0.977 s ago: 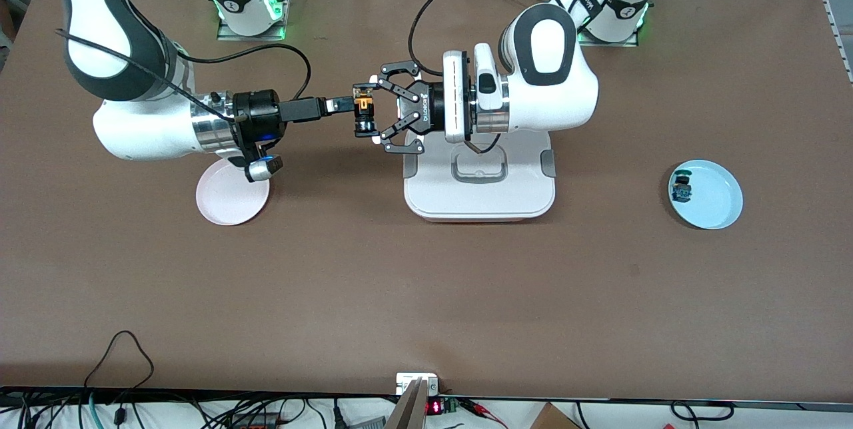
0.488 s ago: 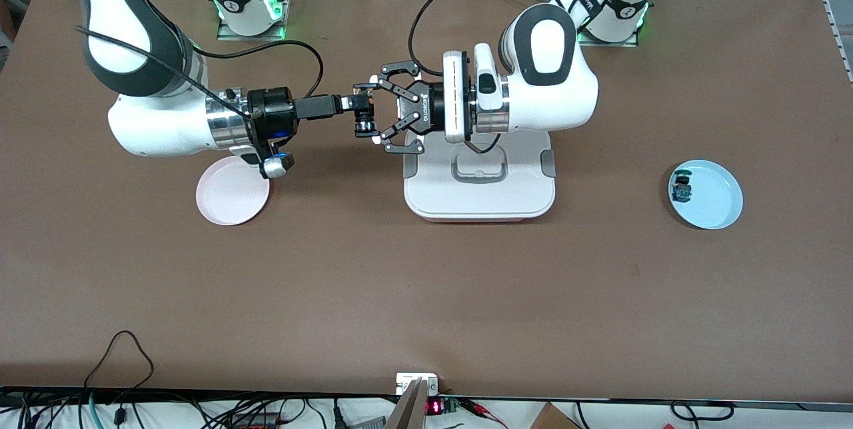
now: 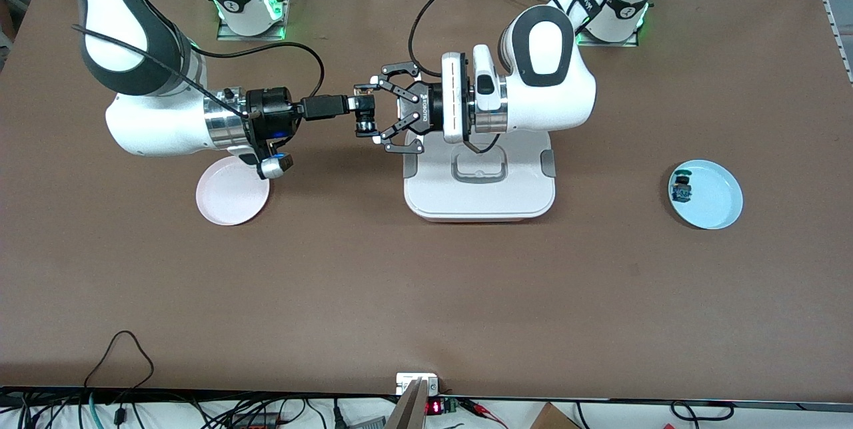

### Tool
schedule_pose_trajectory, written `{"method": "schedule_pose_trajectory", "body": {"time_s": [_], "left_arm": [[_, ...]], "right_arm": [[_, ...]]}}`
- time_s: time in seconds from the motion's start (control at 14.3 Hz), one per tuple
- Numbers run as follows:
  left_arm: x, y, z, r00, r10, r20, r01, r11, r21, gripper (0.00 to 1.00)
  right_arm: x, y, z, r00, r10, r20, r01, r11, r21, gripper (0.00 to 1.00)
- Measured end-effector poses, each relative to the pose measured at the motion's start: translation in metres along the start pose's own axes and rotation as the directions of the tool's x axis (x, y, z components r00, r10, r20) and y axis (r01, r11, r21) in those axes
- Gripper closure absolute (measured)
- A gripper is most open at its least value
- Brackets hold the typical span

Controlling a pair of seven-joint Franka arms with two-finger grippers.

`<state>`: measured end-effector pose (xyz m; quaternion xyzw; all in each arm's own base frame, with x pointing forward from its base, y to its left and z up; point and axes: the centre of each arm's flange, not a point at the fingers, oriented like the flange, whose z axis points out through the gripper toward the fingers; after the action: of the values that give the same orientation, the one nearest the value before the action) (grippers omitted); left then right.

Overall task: Transfer orange switch to right arm and place
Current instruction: 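Grasp the switch with the right gripper while the left gripper opens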

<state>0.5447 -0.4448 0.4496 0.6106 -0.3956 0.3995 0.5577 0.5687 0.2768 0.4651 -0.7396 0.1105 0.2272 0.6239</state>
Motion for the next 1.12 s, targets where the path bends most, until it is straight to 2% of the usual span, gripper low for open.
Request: {"method": "schedule_pose_trajectory", "body": {"time_s": [0.28, 0.35, 0.49, 0.56, 0.91, 1.12], "left_arm": [[0.0001, 0.0000, 0.0000, 1.000, -0.003, -0.002, 0.003, 1.000, 0.000, 0.28], [0.0001, 0.0002, 0.0001, 1.000, 0.000, -0.002, 0.000, 1.000, -0.001, 0.24], [0.0003, 0.0008, 0.0006, 1.000, 0.002, -0.002, -0.002, 1.000, -0.004, 0.06], [0.0004, 0.0009, 0.0007, 1.000, 0.002, -0.003, -0.002, 1.000, -0.004, 0.00], [0.0039, -0.0017, -0.0037, 0.999, 0.034, -0.007, -0.034, 0.999, 0.002, 0.00], [0.0062, -0.0014, -0.0051, 0.999, 0.035, -0.019, -0.036, 0.999, -0.028, 0.00]], "right_arm": [[-0.0001, -0.0003, -0.0001, 1.000, -0.006, 0.000, 0.006, 1.000, 0.000, 0.59], [-0.0001, -0.0002, 0.0001, 1.000, -0.006, 0.000, 0.006, 1.000, 0.000, 0.59], [0.0001, 0.0000, 0.0002, 1.000, -0.005, 0.000, 0.005, 1.000, 0.000, 0.59], [0.0002, 0.0001, 0.0002, 1.000, -0.005, 0.000, 0.005, 1.000, 0.000, 0.59], [0.0008, 0.0009, 0.0001, 1.000, -0.006, 0.000, 0.006, 1.000, 0.000, 0.59], [0.0027, 0.0015, -0.0057, 1.000, -0.025, -0.009, 0.025, 1.000, 0.004, 0.59]]}}
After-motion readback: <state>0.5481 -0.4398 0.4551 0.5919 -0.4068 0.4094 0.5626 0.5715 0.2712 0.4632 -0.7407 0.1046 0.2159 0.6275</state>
